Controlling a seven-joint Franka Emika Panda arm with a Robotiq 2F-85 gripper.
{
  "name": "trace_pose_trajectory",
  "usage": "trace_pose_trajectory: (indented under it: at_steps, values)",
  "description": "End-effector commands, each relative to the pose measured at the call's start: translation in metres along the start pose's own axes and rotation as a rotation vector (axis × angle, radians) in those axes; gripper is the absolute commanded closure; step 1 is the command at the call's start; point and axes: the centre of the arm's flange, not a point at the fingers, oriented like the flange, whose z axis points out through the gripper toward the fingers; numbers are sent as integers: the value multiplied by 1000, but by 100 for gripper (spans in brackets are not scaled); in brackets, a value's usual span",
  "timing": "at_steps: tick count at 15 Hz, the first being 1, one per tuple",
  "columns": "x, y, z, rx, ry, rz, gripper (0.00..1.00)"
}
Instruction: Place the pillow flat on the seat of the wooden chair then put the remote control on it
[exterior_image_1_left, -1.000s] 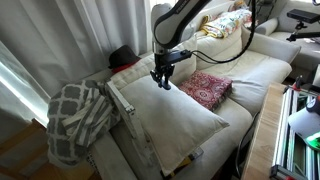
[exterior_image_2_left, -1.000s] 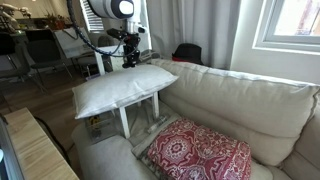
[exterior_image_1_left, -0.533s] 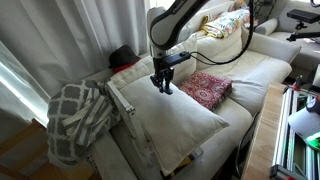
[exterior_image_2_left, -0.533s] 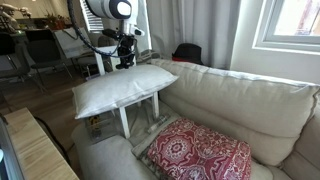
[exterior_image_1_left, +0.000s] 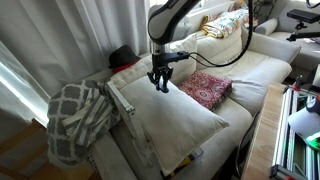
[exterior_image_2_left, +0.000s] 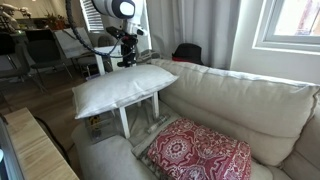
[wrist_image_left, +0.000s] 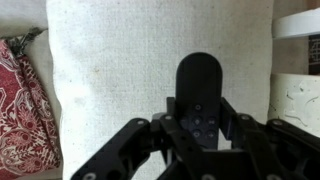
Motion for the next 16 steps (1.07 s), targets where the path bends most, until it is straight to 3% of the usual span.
trace_pose_trajectory:
  at_steps: [1, 3, 6, 7, 11, 16]
  values:
    - [5, 1, 2, 20, -26, 25, 33]
    - [5, 1, 2, 33, -29, 7, 27]
    - [5, 2, 0, 41, -25, 0, 3]
    - [7, 5, -3, 40, -24, 7, 0]
    - [22, 35, -44, 13, 39, 59, 0]
    - [28, 77, -165, 66, 229, 54, 0]
